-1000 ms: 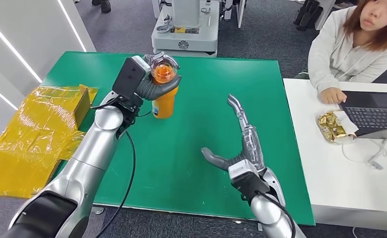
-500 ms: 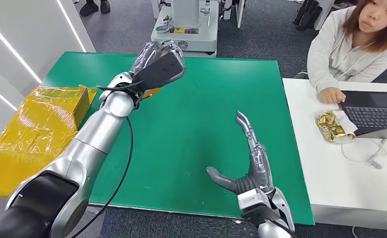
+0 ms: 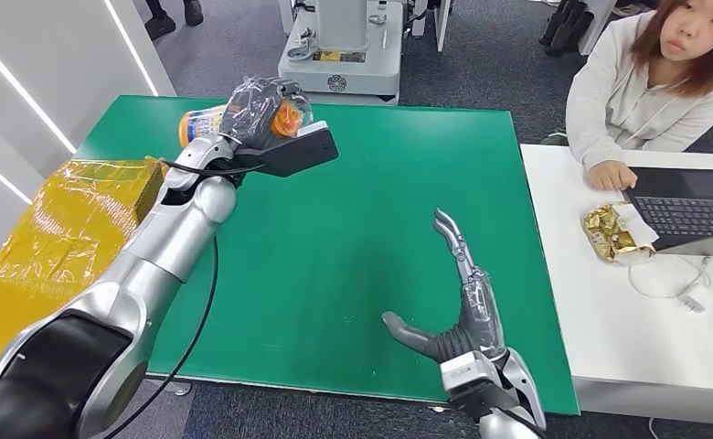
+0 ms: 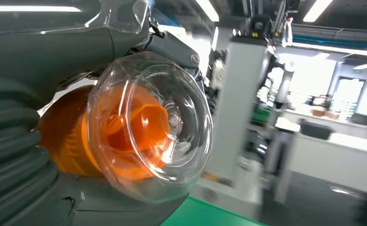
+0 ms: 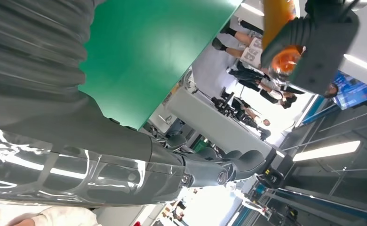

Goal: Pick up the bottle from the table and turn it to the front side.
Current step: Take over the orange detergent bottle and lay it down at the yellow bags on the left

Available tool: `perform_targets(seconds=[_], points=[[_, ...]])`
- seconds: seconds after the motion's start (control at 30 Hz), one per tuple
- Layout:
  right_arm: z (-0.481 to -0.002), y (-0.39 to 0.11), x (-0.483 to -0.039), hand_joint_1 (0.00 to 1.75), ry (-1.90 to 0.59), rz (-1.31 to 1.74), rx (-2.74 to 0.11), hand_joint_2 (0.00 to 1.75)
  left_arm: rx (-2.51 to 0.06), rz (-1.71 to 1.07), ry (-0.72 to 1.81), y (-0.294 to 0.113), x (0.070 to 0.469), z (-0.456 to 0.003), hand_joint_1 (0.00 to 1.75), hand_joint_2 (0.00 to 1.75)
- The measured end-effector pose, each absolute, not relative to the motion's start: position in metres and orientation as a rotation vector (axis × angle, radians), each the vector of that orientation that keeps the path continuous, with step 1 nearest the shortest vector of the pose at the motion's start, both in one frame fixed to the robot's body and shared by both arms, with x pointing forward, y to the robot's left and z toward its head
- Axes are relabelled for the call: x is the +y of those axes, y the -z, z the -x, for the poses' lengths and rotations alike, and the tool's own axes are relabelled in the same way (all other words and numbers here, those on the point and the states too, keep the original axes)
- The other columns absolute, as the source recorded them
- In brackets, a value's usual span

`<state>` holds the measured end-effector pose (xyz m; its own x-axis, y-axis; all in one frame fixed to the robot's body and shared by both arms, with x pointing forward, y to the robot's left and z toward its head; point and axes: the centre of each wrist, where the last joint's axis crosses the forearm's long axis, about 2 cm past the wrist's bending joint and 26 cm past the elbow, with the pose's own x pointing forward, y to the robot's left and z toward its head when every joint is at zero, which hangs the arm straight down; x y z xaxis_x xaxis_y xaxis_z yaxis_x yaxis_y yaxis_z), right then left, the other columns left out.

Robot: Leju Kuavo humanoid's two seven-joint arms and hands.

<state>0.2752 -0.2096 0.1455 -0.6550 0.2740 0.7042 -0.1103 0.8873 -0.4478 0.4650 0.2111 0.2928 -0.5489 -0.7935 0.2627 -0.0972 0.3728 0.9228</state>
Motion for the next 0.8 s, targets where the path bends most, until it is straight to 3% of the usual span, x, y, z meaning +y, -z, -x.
perform_targets(seconds=[0.23, 0.8], points=[[-0.267, -0.142, -0.215, 0.00, -0.589, 0.151, -2.184, 1.75, -1.684, -1.083, 1.422, -0.273, 0.237, -0.469, 1.75, 1.75], [-0.256, -0.132, -0.230, 0.00, -0.543, 0.231, -2.145, 1.75, -1.452, -1.299, 1.647, -0.255, 0.256, -0.470, 1.75, 1.75]])
